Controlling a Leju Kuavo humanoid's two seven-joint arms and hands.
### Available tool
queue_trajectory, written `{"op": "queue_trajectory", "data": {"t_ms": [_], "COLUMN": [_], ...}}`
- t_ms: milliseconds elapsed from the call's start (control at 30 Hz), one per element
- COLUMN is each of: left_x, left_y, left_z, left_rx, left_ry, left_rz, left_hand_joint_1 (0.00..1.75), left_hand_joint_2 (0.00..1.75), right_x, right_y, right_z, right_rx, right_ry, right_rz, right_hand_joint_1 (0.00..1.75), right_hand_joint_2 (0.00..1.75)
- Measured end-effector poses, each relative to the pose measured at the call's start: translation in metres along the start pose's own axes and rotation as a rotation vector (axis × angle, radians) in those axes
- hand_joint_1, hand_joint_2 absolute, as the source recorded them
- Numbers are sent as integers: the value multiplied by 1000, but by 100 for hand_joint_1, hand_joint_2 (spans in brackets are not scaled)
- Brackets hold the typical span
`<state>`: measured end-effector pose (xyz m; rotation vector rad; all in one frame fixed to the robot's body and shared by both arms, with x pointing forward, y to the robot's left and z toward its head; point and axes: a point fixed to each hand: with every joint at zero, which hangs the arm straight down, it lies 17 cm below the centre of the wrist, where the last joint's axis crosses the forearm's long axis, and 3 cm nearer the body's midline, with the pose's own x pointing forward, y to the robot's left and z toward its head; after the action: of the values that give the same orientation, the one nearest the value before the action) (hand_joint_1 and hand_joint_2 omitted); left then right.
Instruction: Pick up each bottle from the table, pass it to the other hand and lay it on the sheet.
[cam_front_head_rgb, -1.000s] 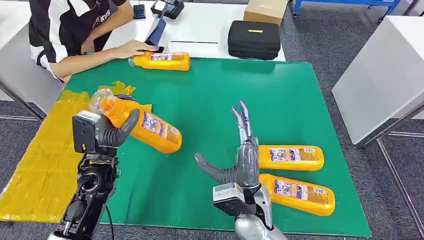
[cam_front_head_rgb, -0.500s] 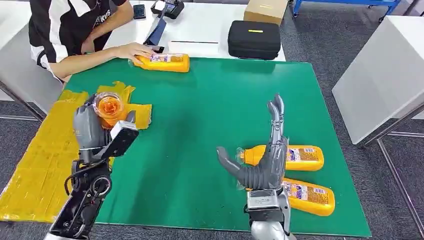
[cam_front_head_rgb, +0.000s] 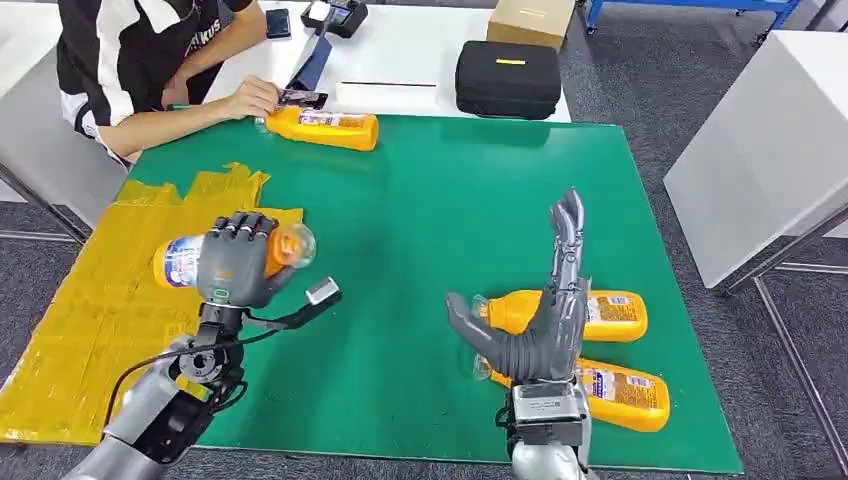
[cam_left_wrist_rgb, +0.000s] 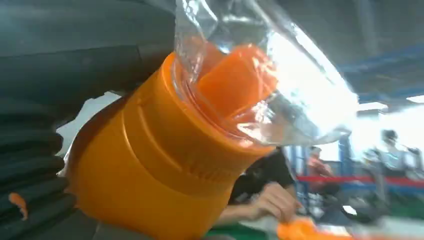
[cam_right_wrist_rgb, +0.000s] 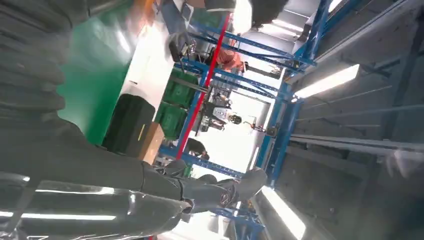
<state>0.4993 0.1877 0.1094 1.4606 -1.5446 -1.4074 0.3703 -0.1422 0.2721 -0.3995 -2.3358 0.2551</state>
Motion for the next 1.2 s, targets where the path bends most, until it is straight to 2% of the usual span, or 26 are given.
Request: {"op": "queue_trajectory", "data": {"t_ms": [100, 267, 400, 667, 700, 733, 967, 1200], "left_x": [5, 4, 8, -1, -1, -3, -10, -8], "left_y": [-25, -50, -74, -98, -100, -103, -119, -116], "left_z": [10, 23, 37, 47, 48, 49, 57, 53], "left_rx": [-54, -114, -173, -252, -262, -275, -334, -327], "left_ry": [-76, -129, -218, -212, -209, -204, -138, -87], "left_rz": [-54, -100, -98, -103, -101, -102, -53, 56], "left_hand_joint_1": [175, 175, 175, 175, 105, 0, 0, 0], "left_hand_joint_2": [175, 175, 175, 175, 175, 175, 175, 175], "right_x": [2, 3, 3, 3, 3, 3, 0, -2], "right_y": [-1, -3, -7, -11, -12, -12, -19, -22], "right_z": [2, 5, 9, 13, 13, 14, 17, 19], "right_rx": [2, 3, 0, -3, -4, -5, -11, -12], "right_ry": [-2, 1, 5, 14, 15, 17, 40, 50], "right_rz": [1, 2, 9, 12, 12, 14, 39, 53], "right_hand_joint_1": [0, 0, 0, 0, 0, 0, 0, 0], "right_hand_joint_2": [175, 175, 175, 175, 175, 175, 175, 175]}}
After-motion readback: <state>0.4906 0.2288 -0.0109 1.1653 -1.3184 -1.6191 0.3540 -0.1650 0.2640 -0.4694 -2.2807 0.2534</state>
